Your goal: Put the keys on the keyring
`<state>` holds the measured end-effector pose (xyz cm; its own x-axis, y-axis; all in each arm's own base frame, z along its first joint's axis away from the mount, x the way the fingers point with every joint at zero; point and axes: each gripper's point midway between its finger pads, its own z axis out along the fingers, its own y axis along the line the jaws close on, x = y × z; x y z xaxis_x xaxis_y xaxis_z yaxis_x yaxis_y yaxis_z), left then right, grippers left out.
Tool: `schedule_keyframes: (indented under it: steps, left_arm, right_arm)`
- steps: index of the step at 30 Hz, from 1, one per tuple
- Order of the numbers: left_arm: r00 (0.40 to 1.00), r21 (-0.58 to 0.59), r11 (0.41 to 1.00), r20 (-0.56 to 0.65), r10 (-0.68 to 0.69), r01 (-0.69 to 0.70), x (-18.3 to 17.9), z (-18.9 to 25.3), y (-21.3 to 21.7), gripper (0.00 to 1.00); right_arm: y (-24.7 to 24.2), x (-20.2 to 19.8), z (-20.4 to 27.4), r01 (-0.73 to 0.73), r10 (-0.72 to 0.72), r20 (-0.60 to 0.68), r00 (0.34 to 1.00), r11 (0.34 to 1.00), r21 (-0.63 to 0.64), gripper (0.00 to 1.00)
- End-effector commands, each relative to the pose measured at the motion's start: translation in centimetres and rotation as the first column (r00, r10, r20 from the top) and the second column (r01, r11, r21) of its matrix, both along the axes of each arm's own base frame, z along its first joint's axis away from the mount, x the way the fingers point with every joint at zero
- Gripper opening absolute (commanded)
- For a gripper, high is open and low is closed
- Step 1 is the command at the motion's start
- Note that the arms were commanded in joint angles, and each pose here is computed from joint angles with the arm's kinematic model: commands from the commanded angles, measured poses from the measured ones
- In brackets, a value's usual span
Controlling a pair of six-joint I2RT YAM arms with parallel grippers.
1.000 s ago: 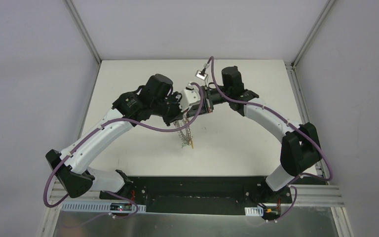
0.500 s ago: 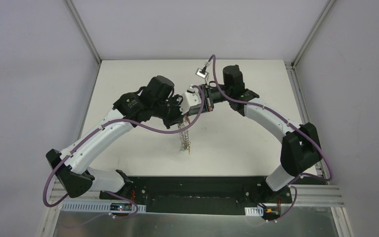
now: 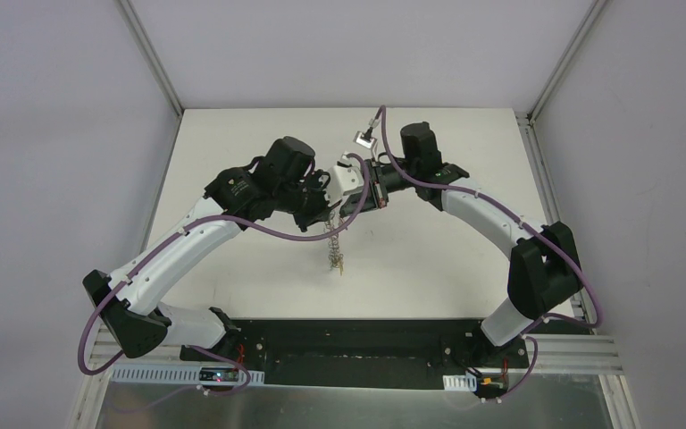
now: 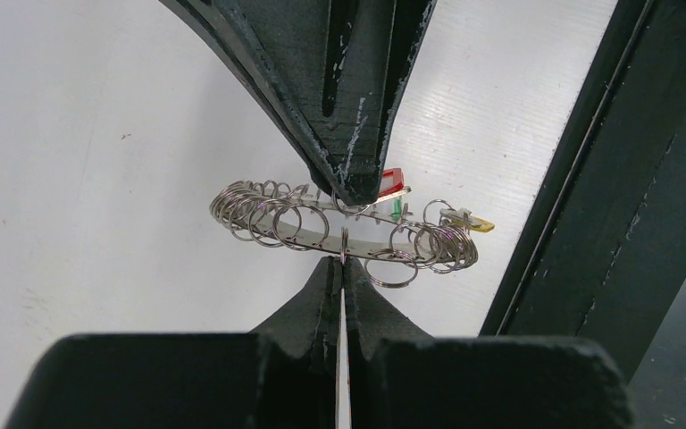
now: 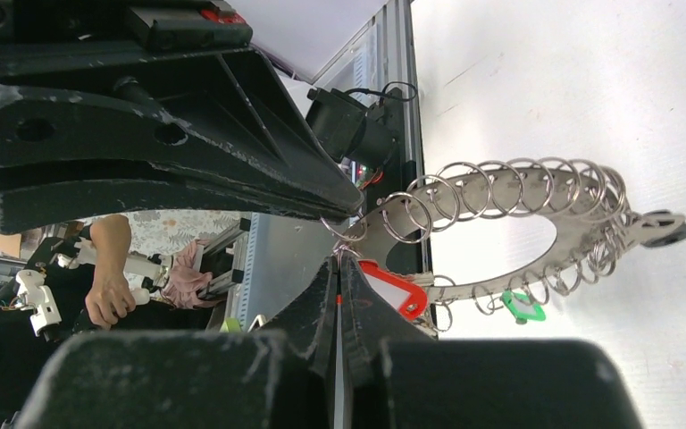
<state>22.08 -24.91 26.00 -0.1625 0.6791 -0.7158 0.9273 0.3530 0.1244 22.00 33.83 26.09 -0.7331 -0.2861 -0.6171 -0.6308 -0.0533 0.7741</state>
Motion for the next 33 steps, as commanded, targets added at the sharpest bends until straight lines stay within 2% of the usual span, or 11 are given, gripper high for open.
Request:
schedule_keyframes:
  steps: [1,33]
  left_arm:
    - [0.997,-0.056,0.998,0.07,0.015,-0.011,0.5,2.4,-0.4,0.0]
    - [1.0,-0.076,0.997,0.021,-0.009,0.011,0.0,2.1,-1.2,0.0]
  right_arm:
    - [-0.4,-1.3,1.6,-0.049,0.046,0.068,0.997,0.998,0.043,0.0]
    - [1.4,-0.8,1.6,-0.044,0.043,0.04,0.998,0.998,0.036,0.0]
